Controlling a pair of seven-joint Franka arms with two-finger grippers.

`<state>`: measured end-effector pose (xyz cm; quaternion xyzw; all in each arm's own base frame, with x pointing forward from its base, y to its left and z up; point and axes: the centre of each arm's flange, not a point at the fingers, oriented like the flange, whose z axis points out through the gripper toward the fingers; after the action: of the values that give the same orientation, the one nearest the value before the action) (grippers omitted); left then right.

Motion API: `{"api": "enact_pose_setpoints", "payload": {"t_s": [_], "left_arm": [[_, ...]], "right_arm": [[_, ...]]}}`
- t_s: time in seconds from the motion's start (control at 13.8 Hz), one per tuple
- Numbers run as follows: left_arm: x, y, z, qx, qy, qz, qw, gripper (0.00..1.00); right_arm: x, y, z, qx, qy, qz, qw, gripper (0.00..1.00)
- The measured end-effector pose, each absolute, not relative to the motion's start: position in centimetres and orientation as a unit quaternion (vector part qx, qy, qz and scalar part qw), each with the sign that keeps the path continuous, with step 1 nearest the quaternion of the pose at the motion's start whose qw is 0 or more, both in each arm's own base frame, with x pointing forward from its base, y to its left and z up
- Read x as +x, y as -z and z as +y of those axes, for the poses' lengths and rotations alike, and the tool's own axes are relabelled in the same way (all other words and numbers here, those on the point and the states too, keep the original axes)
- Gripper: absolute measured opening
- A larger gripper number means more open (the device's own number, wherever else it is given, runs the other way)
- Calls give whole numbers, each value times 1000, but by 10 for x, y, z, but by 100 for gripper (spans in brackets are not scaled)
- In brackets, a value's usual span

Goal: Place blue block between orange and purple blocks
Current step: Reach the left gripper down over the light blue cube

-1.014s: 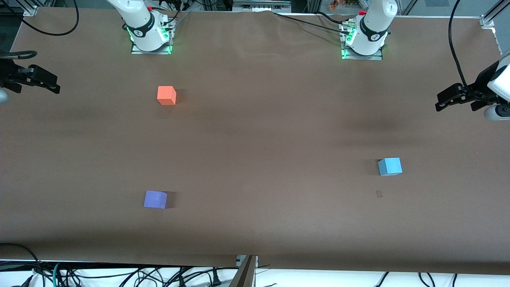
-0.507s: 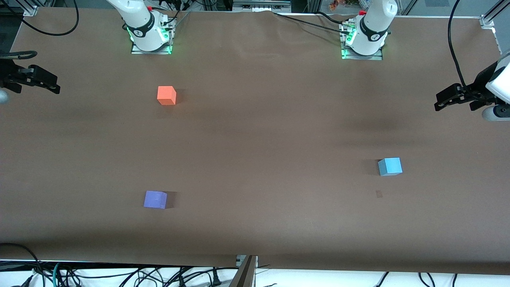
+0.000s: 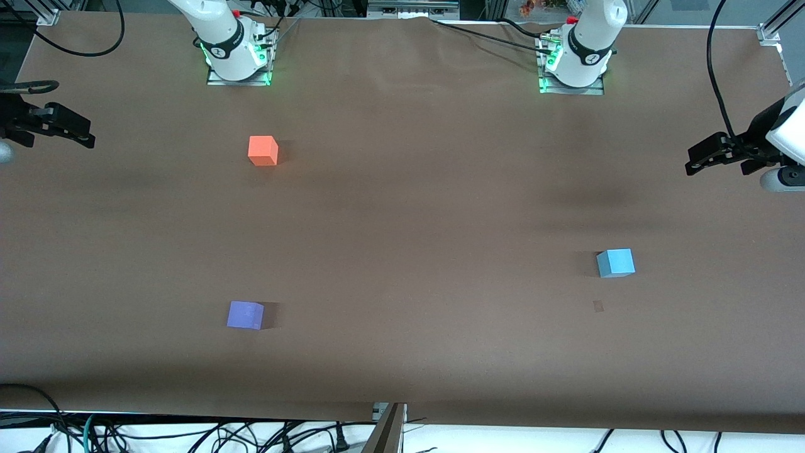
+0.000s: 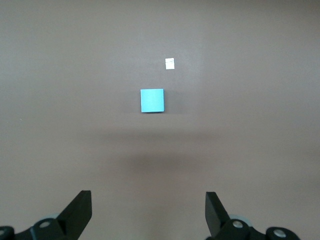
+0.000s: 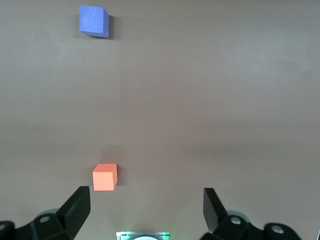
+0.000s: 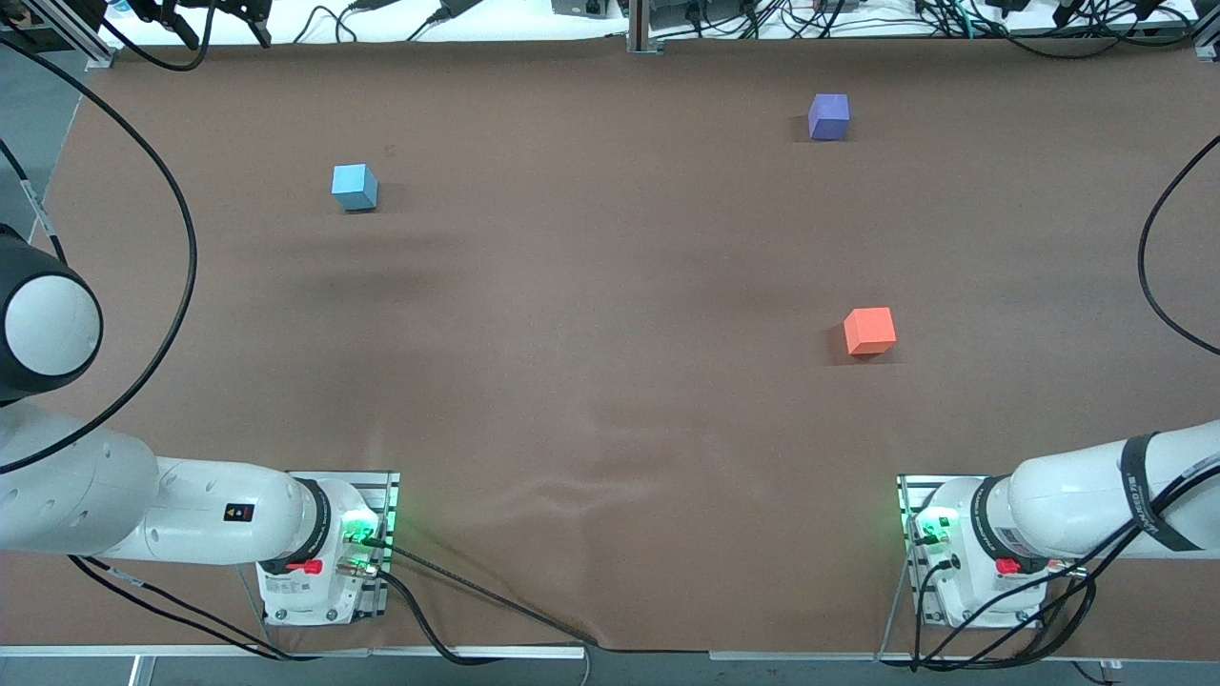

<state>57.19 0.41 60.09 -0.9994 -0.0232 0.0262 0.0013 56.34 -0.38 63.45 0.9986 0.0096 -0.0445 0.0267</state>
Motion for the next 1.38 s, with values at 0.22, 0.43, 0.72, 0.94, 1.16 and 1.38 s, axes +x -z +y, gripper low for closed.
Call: {"api": "enact_pose_setpoints", "payload": {"t_s": [0.22,0.43,0.72,0.94,1.16,1.38], "left_arm": [[574,-596,4,-999,-30,-23,2,100],[577,-579,4,-999,-47,-23,2,100],[587,-523,9,-997,-68,-28,4,100],[602,-446,19,-997,-75,-36,5,100],[624,-357,19,-997,-70,-36,6,100],[643,-283,20,-998,-50,-39,-7,100]], "right_arm": [[563,-634,-4,999,45,10,27,100],[563,-634,-4,999,45,10,27,100],[564,-634,-4,999,45,10,27,100],[564,-634,-4,999,45,10,27,100],[564,-634,-4,999,45,9,27,100],[564,-634,-4,999,44,9,27,100]]}}
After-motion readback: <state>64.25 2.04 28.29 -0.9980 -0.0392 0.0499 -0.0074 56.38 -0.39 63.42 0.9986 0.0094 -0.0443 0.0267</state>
